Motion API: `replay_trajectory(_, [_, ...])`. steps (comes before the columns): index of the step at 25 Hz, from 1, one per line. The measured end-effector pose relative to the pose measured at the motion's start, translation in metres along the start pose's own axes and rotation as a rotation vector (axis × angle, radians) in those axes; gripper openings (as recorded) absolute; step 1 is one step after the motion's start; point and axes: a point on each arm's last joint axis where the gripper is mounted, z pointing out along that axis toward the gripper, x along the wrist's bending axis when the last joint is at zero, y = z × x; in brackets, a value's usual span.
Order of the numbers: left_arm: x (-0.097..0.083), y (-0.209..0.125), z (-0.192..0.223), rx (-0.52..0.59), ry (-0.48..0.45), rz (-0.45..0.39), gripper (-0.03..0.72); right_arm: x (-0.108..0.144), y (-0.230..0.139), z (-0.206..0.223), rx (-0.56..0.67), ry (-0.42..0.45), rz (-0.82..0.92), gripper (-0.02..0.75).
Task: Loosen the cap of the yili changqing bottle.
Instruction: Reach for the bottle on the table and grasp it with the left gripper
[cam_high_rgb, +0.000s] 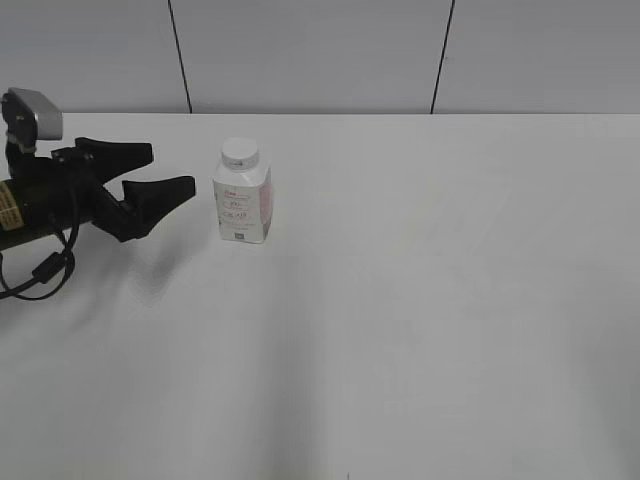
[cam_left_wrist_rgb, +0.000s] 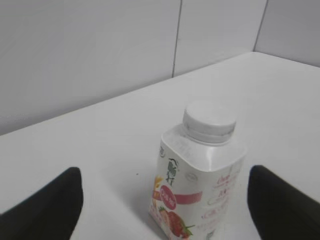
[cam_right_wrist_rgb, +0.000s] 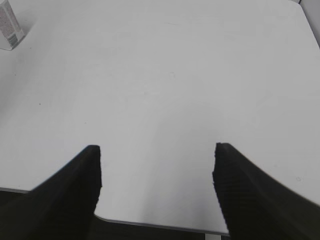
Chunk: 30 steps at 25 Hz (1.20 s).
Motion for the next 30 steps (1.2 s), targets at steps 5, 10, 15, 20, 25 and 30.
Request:
replay_trajectory(5, [0.012,-0.007,0.017,0.034,-0.124,0.002,0.613,0.0,0.0,0.0,0.0,0.0,0.0,0.553])
replay_trajectory(10, [0.03,-0.01,0.035,0.063,-0.223,0.025,0.593,0.0,0.0,0.0,0.0,0.0,0.0,0.553])
replay_trajectory(15, [0.043,-0.022,0.048,0.082,-0.262,0.026,0.587,0.0,0.0,0.0,0.0,0.0,0.0,0.553])
replay_trajectory(20, [0.051,-0.031,0.06,0.093,-0.301,0.066,0.586,0.0,0.0,0.0,0.0,0.0,0.0,0.553])
replay_trajectory(25, [0.056,-0.036,0.074,0.094,-0.348,0.109,0.586,0.0,0.0,0.0,0.0,0.0,0.0,0.553])
replay_trajectory(30, [0.052,-0.046,0.089,0.108,-0.395,0.13,0.586,0.0,0.0,0.0,0.0,0.0,0.0,0.553])
